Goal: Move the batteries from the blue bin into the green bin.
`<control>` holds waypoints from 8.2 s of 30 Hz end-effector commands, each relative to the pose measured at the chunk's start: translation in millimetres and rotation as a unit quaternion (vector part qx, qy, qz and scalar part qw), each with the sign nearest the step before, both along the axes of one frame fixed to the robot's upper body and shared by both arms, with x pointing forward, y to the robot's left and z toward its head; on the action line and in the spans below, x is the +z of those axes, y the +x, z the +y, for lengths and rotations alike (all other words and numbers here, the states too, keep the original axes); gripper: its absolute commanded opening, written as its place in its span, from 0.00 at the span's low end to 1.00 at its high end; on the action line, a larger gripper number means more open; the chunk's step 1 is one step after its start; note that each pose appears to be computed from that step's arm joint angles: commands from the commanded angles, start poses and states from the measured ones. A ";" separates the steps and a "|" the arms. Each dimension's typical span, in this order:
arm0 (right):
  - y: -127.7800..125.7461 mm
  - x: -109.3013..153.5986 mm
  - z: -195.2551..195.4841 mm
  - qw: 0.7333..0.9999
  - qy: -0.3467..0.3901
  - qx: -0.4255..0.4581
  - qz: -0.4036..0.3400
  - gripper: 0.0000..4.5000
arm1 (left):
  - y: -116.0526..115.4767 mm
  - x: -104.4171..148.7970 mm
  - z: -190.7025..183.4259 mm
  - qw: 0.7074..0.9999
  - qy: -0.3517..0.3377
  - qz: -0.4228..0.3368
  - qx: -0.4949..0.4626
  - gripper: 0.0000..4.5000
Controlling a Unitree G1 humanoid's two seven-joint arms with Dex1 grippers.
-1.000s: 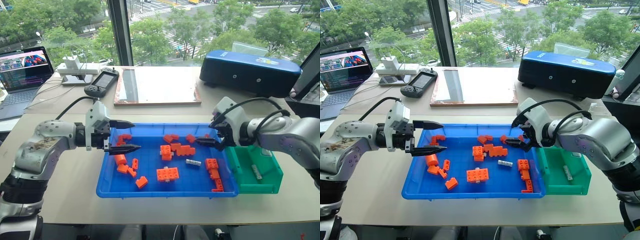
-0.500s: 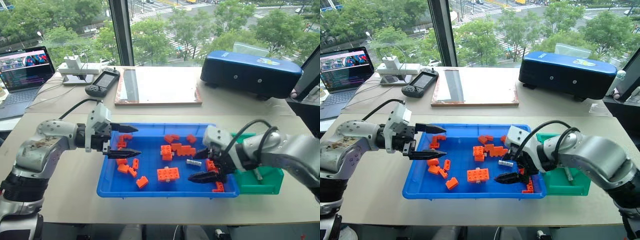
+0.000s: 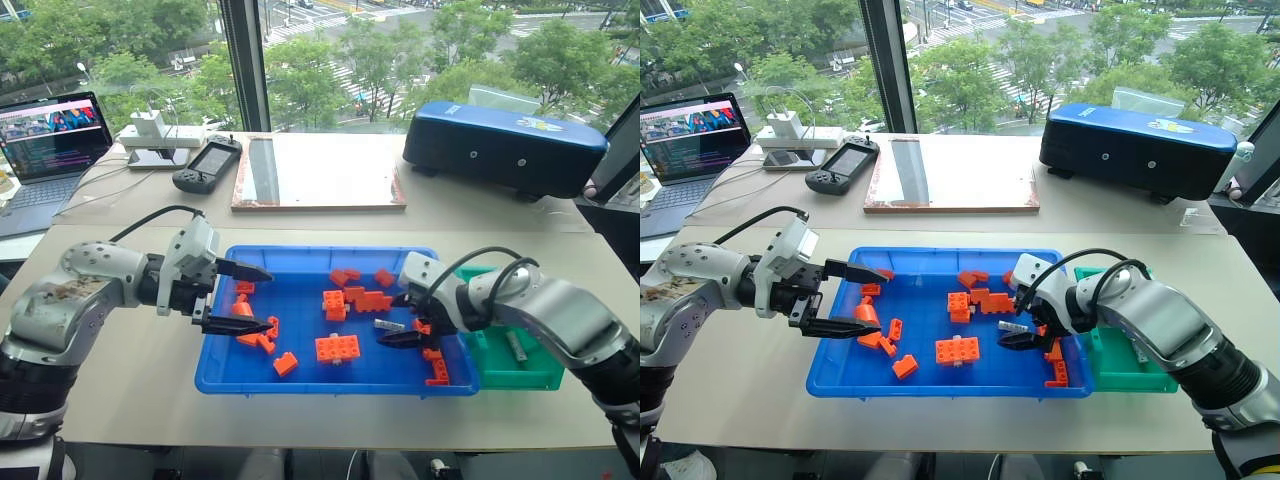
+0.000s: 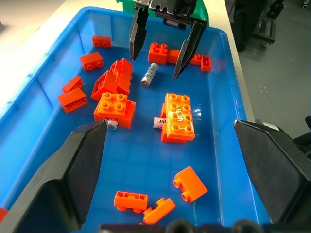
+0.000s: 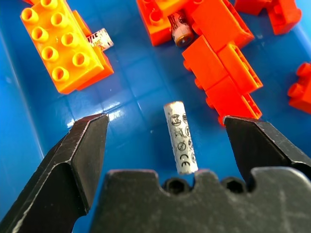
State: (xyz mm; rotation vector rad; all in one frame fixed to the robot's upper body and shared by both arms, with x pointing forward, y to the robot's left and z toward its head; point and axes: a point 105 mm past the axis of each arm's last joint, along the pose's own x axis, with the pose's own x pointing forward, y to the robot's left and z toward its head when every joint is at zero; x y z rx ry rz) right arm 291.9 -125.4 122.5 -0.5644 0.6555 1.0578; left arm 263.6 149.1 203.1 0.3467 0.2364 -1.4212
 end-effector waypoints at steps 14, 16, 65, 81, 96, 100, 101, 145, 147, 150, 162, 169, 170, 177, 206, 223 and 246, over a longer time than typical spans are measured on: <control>-9.2 49.9 8.5 0.997 0.040 0.047 -0.054 0.05 | 1.3 7.2 -5.8 1.000 -0.004 -0.017 -0.024 1.00; -9.8 77.0 5.4 0.994 0.063 0.049 -0.076 0.05 | 1.6 6.8 -7.8 0.999 -0.006 -0.012 -0.034 1.00; -34.4 56.9 42.3 0.983 0.028 0.177 -0.034 1.00 | 10.3 3.5 13.8 0.999 0.028 -0.026 0.013 1.00; -18.5 24.7 66.6 0.972 -0.006 0.233 -0.035 1.00 | -3.2 5.1 19.2 0.999 0.038 -0.018 0.033 1.00; -19.0 9.3 73.9 0.973 -0.015 0.228 -0.023 0.69 | -3.3 5.7 20.5 0.998 0.042 -0.023 0.039 1.00; -18.0 8.5 69.8 0.975 -0.018 0.219 -0.023 0.39 | -1.8 4.8 17.7 0.998 0.039 -0.024 0.035 1.00; -18.3 8.8 69.3 0.976 -0.018 0.218 -0.023 0.31 | -1.5 4.7 16.9 0.998 0.038 -0.024 0.033 1.00; -21.7 17.5 58.3 0.978 0.016 0.205 -0.020 0.99 | 1.0 4.6 12.3 0.999 0.036 -0.024 0.020 1.00; -22.6 15.4 61.6 0.977 0.015 0.212 -0.016 0.99 | 0.6 4.7 12.2 0.999 0.037 -0.024 0.021 1.00; -22.8 12.8 66.5 0.975 0.012 0.222 -0.018 0.99 | -0.4 5.7 13.4 0.999 0.038 -0.024 0.024 1.00; -23.3 -4.9 75.6 0.975 0.019 0.220 -0.002 0.72 | -3.8 5.0 17.1 0.998 0.043 -0.024 0.033 1.00; -19.2 -5.6 67.0 0.978 0.007 0.209 -0.006 0.31 | -3.6 4.2 14.0 0.998 0.037 -0.028 0.030 1.00; -19.0 -0.9 64.2 0.978 0.007 0.208 -0.008 0.31 | -3.8 3.9 14.0 0.998 0.038 -0.028 0.030 1.00; 6.4 52.3 30.9 0.988 0.009 0.138 -0.063 0.31 | -1.4 4.7 15.2 0.998 0.035 -0.032 0.033 1.00; -23.2 7.5 72.0 0.983 0.066 0.172 0.024 0.98 | 1.3 5.9 16.6 0.998 0.041 -0.037 0.034 1.00; -15.5 -16.0 81.2 0.987 0.065 0.142 0.025 0.98 | -0.6 8.8 18.6 0.998 0.047 -0.033 0.030 1.00; -17.9 22.1 61.8 0.987 0.069 0.144 0.008 0.05 | 3.6 7.7 15.8 0.998 0.044 -0.034 0.027 1.00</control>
